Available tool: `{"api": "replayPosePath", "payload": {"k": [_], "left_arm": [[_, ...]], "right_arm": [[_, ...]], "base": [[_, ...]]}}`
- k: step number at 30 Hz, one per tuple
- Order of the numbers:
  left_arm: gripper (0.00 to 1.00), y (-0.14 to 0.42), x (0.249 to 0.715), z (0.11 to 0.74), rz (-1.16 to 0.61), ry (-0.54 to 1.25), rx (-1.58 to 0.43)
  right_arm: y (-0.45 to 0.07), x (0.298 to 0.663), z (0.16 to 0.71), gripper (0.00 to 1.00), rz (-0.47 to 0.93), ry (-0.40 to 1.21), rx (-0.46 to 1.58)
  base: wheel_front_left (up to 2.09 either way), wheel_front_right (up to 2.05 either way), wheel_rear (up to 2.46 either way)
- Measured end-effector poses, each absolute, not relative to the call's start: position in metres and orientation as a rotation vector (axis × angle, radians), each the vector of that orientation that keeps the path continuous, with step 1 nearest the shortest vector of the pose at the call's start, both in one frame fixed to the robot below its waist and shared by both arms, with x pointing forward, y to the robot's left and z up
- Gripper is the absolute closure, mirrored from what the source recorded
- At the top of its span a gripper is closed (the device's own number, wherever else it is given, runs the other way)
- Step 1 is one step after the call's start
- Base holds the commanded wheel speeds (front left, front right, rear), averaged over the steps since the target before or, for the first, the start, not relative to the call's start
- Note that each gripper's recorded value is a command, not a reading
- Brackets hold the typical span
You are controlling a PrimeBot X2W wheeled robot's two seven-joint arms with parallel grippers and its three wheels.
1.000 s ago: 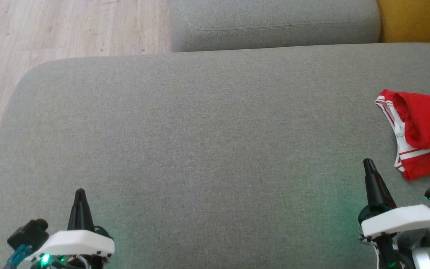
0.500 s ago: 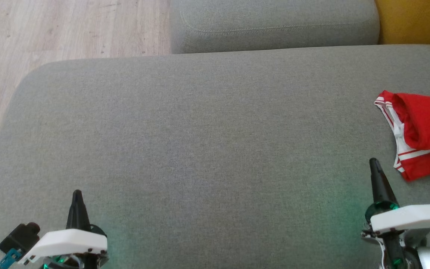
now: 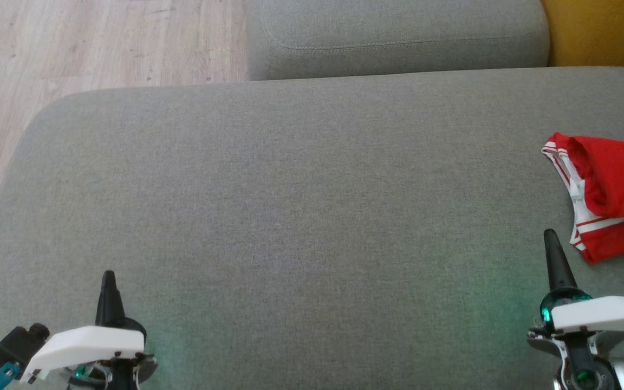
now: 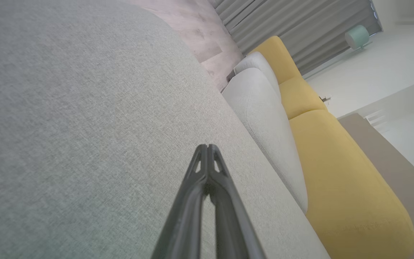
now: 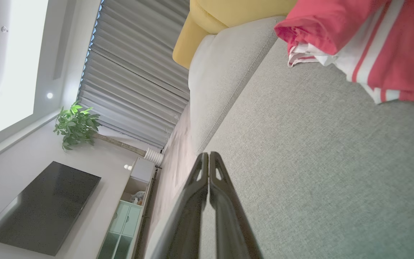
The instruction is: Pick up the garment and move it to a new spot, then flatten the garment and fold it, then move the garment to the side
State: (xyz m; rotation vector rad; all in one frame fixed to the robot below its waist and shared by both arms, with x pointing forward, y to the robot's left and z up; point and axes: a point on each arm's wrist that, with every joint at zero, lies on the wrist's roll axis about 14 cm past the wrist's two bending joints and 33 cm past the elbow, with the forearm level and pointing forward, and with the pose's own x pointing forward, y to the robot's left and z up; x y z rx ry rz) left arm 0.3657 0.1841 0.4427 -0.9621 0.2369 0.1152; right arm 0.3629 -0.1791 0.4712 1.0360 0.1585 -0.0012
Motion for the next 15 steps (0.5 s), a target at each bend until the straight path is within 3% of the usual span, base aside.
{"api": "replayPosePath", "payload": {"k": [15], "left_arm": [[1.0,0.1853,0.3666,0.4484,0.114,0.217,-1.149]], "right_arm": [[-0.1861,0.3666,0.4739,1.0,-0.029,0.127,1.203]], "base": [[0.0,0.0,0.0]]}}
